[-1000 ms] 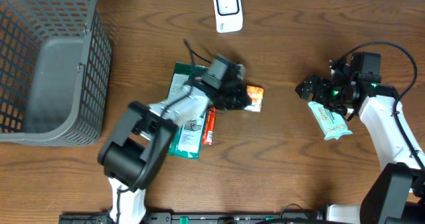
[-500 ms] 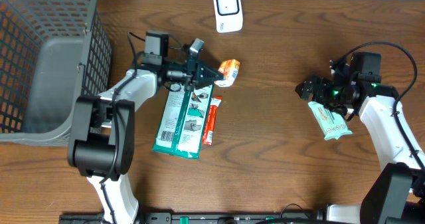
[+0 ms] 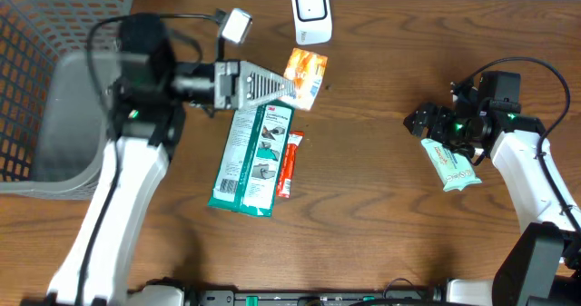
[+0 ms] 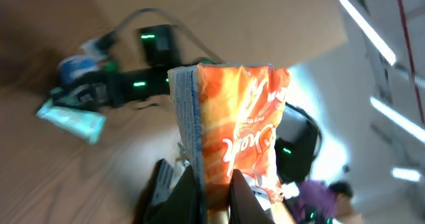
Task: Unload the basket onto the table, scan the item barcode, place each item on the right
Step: 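Carry the tissue pack with the left gripper to the white scanner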
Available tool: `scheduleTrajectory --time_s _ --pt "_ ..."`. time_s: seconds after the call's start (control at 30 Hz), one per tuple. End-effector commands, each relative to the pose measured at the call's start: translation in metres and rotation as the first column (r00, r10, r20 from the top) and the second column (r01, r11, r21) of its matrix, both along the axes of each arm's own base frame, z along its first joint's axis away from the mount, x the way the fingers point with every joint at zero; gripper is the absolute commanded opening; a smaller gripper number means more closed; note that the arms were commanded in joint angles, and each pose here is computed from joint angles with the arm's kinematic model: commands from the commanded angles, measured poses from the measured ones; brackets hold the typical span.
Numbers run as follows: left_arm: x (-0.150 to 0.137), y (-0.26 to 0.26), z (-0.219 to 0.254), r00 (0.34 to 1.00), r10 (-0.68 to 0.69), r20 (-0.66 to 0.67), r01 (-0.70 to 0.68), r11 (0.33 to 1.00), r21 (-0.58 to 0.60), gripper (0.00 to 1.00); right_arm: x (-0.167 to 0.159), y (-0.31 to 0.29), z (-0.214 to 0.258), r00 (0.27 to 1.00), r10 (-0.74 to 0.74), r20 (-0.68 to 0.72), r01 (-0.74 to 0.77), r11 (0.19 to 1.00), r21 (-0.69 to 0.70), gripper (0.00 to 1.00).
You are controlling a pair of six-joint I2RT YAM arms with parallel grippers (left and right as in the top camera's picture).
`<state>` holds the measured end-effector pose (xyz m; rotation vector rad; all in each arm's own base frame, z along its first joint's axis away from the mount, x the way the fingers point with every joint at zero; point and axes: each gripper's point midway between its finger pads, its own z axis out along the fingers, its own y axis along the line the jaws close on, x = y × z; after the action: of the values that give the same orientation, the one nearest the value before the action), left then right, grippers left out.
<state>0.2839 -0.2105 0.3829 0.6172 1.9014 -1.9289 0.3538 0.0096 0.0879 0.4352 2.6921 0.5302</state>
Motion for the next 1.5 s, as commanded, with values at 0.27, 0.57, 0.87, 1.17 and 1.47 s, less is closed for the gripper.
scheduleTrajectory --time_s 0.27,0.57,0.87,1.17,1.47 --pt "-0.012 0.003 0.012 0.988 -0.016 -0.156 0.017 1.000 0.004 0.07 0.004 -0.002 0.011 1.000 -0.007 0.030 0.007 1.000 -0.005 0.99" --pt "0.001 0.003 0.039 0.973 0.082 0.218 -0.070 0.996 -0.061 0.07 0.004 -0.002 0.011 1.000 -0.007 0.030 0.007 1.000 -0.005 0.99" --pt "0.101 0.020 -0.021 0.848 0.528 0.053 -0.530 0.846 0.052 0.07 0.004 -0.002 0.011 1.000 -0.007 0.030 0.007 1.000 -0.005 0.99" --pt "0.122 0.040 -0.107 0.651 0.684 0.329 -0.738 0.469 0.486 0.07 0.004 -0.002 0.011 1.000 -0.007 0.030 0.007 1.000 -0.005 0.99" --pt "0.142 0.053 -0.035 0.599 0.428 0.676 -0.783 0.137 0.607 0.07 0.004 -0.002 0.011 1.000 -0.007 0.030 0.007 1.000 -0.005 0.99"
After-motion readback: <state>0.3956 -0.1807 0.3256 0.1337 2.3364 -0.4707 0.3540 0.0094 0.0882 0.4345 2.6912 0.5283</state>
